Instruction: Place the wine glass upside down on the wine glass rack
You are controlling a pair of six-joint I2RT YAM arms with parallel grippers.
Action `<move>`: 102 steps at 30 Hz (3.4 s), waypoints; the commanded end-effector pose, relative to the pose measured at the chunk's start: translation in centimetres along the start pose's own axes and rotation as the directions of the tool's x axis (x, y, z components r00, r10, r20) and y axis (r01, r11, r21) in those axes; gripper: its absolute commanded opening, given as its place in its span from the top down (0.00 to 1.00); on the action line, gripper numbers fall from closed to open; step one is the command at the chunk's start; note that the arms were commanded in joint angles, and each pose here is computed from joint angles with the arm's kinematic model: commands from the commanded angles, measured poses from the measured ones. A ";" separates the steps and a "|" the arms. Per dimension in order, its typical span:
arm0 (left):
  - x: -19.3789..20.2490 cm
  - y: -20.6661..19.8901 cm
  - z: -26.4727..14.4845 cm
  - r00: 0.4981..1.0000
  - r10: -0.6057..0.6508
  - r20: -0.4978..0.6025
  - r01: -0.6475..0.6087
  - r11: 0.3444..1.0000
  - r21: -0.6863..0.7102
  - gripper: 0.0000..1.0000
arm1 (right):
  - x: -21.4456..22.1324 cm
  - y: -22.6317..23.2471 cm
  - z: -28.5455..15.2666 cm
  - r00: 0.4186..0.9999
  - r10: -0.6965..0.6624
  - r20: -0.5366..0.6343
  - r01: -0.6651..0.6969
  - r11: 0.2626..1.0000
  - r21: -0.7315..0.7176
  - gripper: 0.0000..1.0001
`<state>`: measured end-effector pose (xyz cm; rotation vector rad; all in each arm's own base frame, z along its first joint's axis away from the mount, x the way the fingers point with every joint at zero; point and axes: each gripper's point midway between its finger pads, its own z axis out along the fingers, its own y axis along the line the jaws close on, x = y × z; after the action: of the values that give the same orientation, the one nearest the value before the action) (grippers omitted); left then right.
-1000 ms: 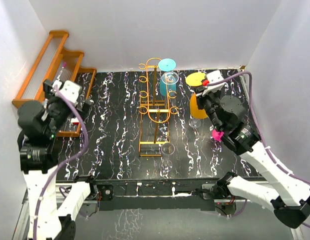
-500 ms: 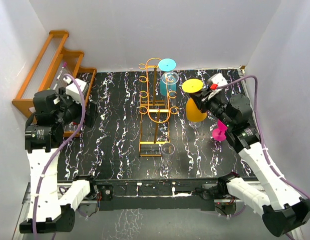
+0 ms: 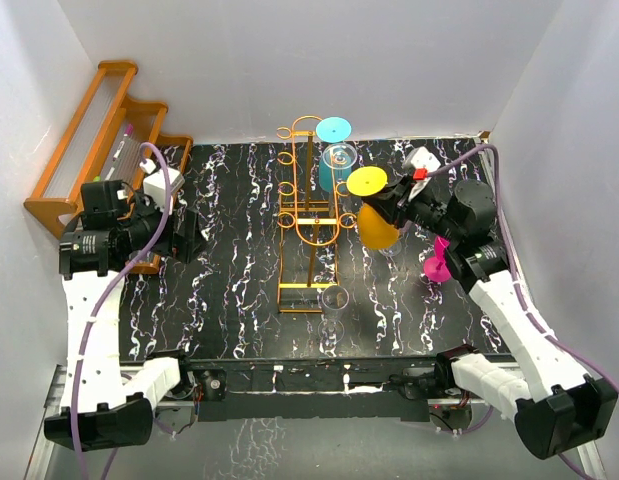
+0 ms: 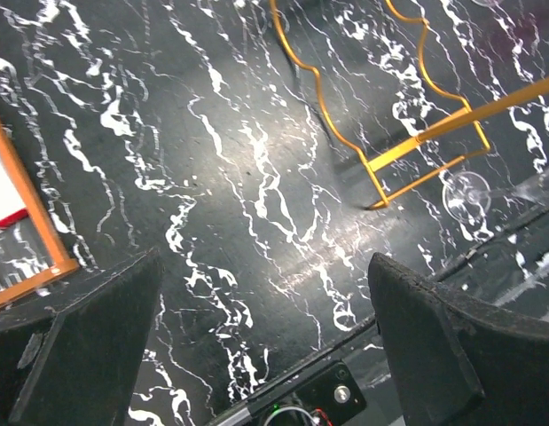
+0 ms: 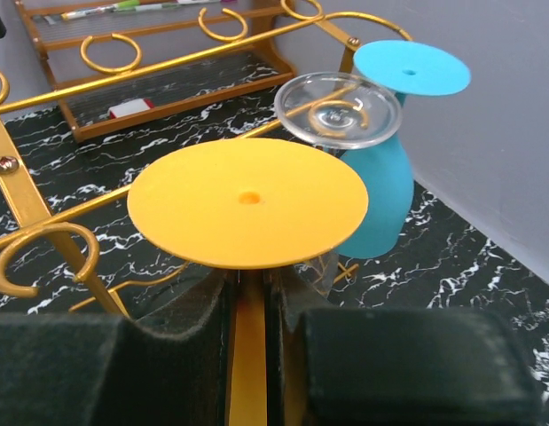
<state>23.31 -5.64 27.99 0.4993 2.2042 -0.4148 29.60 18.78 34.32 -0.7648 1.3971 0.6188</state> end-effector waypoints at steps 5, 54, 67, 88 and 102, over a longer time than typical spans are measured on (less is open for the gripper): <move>1.3 -2.2 0.3 0.998 -0.031 -0.063 0.040 0.989 0.145 0.03 | -1.0 1.1 1.0 0.995 -0.057 0.079 0.065 0.992 -0.108 0.92; 2.2 -2.0 1.4 0.995 -0.075 -0.067 0.084 0.985 0.153 0.03 | 0.8 2.3 3.8 0.996 -0.015 0.092 0.042 0.955 -0.295 0.78; 2.7 -2.3 1.6 0.993 -0.086 -0.078 0.098 0.981 0.164 0.03 | 0.8 0.7 3.7 0.995 -0.058 0.076 0.072 0.979 -0.191 0.61; 3.0 -1.9 1.6 0.992 -0.101 -0.074 0.110 0.986 0.124 0.03 | 6.2 -8.2 -4.9 0.909 0.322 -0.265 -0.105 0.792 0.602 0.62; 3.5 -2.5 1.0 0.994 -0.101 -0.028 0.104 0.987 0.119 0.03 | 11.9 -8.3 -2.1 0.759 0.487 -0.432 -0.161 0.784 0.600 0.73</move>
<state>21.22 -7.21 24.59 0.4604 2.2700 -0.5864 35.13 10.95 20.93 -0.2642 2.2374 0.2103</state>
